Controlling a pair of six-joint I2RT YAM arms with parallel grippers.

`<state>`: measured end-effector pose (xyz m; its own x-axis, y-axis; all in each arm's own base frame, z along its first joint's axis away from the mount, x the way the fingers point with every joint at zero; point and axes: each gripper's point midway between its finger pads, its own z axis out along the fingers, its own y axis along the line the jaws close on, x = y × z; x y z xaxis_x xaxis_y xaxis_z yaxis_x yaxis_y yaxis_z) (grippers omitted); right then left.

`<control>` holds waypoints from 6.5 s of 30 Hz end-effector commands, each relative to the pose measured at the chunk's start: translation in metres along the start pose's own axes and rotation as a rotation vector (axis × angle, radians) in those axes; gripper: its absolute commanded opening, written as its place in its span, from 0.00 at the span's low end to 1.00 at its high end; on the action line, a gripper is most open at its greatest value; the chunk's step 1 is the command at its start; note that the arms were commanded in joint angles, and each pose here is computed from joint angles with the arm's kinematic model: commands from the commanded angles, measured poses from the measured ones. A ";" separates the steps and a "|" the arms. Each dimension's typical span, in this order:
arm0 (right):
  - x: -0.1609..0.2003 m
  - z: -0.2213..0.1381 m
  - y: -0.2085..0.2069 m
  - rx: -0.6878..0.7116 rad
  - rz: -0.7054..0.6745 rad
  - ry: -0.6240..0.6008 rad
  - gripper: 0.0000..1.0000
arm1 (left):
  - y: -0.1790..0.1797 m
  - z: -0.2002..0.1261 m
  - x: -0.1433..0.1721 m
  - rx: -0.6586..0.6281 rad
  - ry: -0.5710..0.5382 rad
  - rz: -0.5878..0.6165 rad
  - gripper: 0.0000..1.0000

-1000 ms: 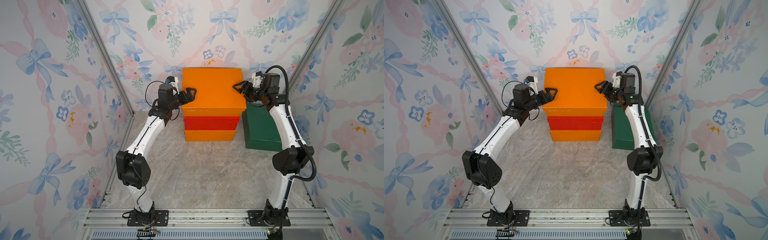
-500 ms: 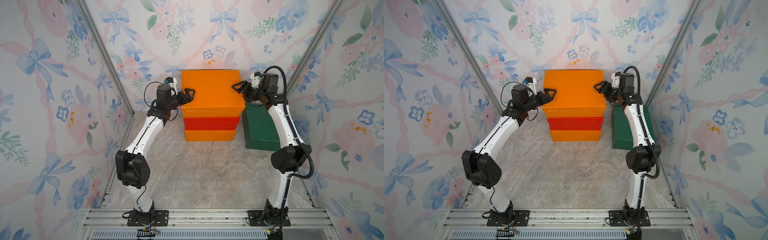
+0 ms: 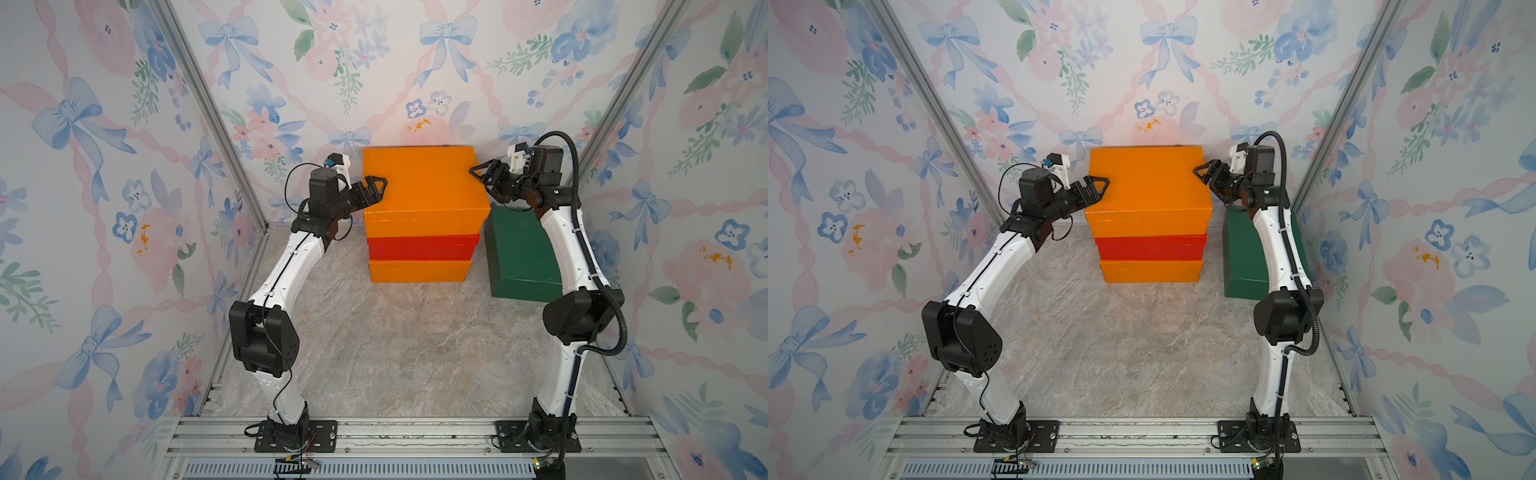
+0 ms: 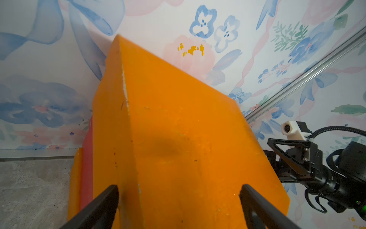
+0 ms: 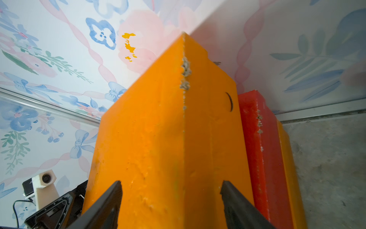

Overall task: Stack the shoeboxes
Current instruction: Place the shoebox at the shoebox, then move the shoebox to the center of the board.

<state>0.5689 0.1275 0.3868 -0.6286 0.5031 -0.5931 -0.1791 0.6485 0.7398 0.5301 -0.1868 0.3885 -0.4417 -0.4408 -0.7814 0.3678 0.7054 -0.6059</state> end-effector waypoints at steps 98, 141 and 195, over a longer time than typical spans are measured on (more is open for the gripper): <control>0.082 -0.048 0.028 -0.082 -0.073 0.058 0.98 | -0.026 -0.022 0.021 0.067 0.020 0.015 0.98; 0.048 -0.070 -0.014 0.006 -0.012 -0.026 0.97 | 0.006 -0.046 0.001 -0.032 -0.048 0.040 0.98; 0.118 -0.140 -0.285 0.798 0.079 0.090 0.97 | -0.023 -0.169 0.171 -0.042 -0.013 0.107 0.98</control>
<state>0.4381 -0.0759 0.1568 -0.6639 0.5547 -0.5015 0.4372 0.8320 0.3415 0.3109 -0.1855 0.2894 -0.4082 -0.3462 -0.8447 0.3751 0.7800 -0.5010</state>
